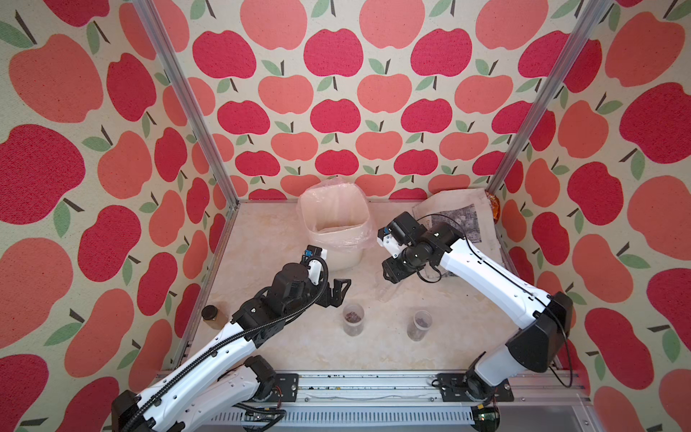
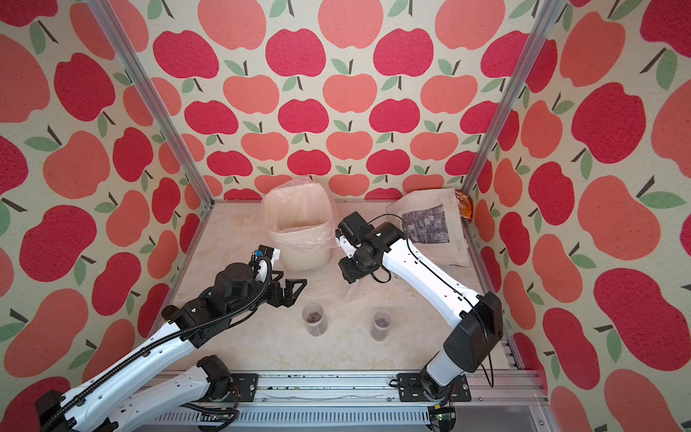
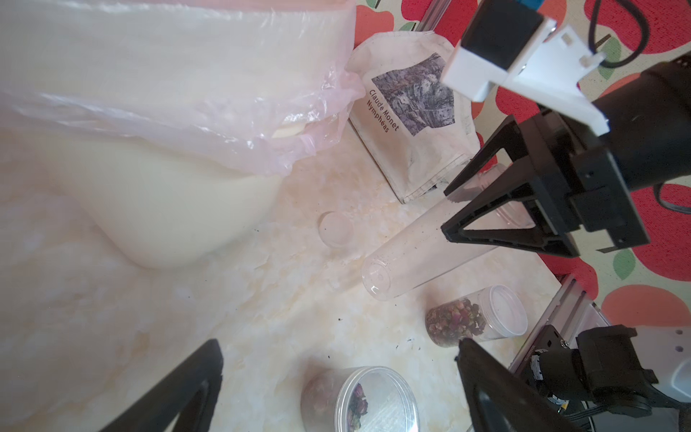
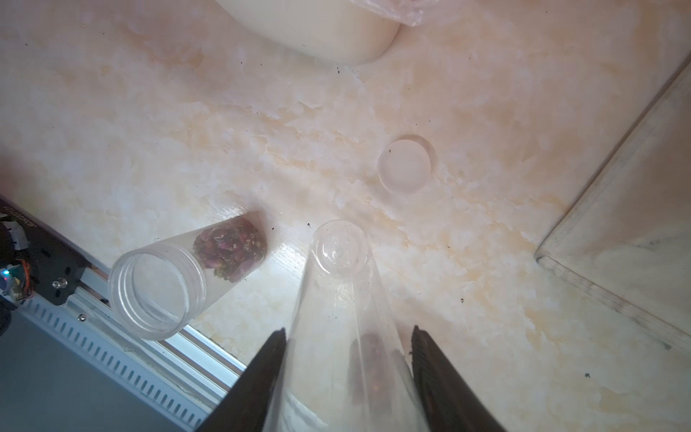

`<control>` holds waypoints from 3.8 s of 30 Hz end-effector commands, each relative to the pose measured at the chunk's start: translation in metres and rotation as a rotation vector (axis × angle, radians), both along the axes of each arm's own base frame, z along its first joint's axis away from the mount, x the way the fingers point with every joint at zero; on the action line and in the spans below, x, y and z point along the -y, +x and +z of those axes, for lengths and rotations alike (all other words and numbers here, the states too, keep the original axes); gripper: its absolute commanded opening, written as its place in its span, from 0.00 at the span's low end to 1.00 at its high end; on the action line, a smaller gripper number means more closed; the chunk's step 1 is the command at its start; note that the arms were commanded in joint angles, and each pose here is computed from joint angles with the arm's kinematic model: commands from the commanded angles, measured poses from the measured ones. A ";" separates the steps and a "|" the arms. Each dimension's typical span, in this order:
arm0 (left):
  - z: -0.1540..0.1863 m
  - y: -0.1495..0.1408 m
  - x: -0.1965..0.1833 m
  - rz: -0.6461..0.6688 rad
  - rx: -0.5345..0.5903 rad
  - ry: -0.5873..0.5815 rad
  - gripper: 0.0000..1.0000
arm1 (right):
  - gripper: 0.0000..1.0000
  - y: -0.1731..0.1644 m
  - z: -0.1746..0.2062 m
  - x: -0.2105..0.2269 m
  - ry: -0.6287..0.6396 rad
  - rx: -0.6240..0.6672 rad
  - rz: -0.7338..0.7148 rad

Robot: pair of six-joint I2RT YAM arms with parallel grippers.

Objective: Empty the moldy dried flower tea in the jars
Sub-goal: Place the jar at the center of the board, then pick up the jar from the center of the board.

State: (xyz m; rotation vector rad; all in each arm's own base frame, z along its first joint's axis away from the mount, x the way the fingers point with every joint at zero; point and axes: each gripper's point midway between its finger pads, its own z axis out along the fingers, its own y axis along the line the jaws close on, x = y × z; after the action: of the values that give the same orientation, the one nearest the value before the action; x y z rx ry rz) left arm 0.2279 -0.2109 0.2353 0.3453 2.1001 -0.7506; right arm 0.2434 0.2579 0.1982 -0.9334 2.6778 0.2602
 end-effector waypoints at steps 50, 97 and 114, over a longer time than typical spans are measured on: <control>-0.002 0.002 -0.018 0.067 0.022 -0.033 1.00 | 0.84 0.003 -0.010 -0.015 -0.093 0.090 0.059; -0.045 0.014 -0.091 0.407 -0.183 -0.053 1.00 | 0.95 -0.112 -0.058 -0.108 0.037 0.130 0.908; -0.049 0.008 -0.098 0.424 -0.185 -0.066 0.99 | 0.72 -0.105 -0.084 -0.109 -0.035 0.092 0.871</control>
State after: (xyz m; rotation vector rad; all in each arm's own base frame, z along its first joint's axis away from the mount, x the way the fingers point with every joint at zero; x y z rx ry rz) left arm 0.2391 -0.1169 0.1938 -0.1821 2.1916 -0.6210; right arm 0.1399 0.3666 0.1201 -2.0063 2.0169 0.3492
